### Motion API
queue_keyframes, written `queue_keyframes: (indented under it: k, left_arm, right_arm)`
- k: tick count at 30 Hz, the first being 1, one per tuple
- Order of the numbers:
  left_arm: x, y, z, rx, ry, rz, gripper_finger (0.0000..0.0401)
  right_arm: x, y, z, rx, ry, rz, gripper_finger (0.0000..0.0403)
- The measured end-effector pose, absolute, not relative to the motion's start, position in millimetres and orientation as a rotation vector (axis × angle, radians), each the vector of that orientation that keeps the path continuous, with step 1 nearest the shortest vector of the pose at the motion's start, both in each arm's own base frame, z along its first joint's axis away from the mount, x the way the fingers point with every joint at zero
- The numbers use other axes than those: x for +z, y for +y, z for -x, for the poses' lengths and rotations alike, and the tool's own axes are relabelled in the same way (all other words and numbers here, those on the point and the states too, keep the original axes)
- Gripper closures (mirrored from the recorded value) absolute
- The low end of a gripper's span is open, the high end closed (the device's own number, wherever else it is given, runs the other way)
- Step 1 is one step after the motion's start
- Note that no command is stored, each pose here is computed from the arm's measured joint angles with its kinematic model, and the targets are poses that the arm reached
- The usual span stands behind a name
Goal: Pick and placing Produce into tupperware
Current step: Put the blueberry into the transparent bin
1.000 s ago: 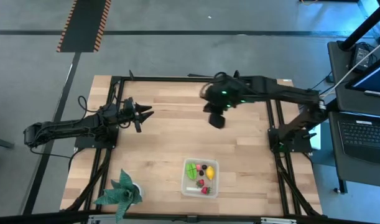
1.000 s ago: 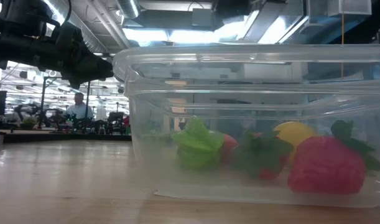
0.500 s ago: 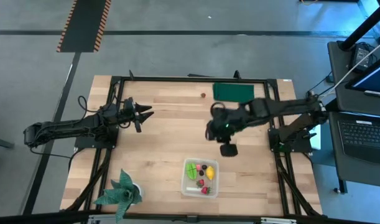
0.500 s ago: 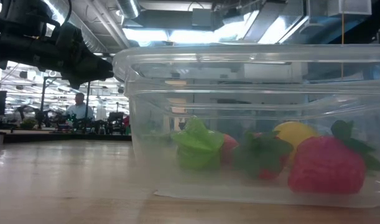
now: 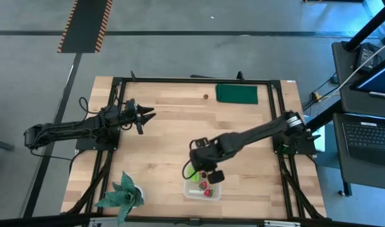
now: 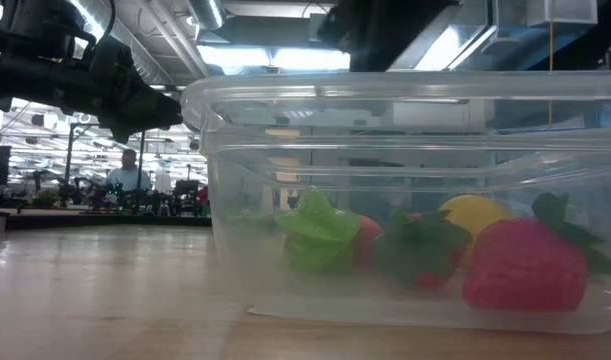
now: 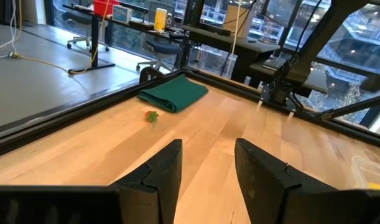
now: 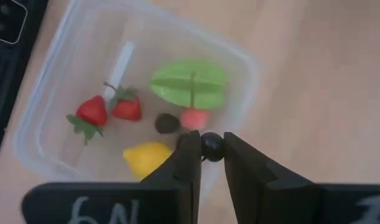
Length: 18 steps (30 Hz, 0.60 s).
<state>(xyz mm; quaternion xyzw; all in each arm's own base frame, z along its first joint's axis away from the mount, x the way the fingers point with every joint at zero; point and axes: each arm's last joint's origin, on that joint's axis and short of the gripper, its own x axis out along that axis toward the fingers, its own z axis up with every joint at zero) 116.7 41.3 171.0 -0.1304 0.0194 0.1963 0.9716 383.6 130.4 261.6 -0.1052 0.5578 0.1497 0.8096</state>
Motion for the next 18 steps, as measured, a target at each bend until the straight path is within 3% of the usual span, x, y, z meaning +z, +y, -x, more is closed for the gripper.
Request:
queue_keyframes:
  k: [18]
  left_arm:
    - [171,41,-117,0.403,0.041,0.260,0.0257]
  right_arm:
    - [185,146,-415,0.406,1.270,0.231,0.0332]
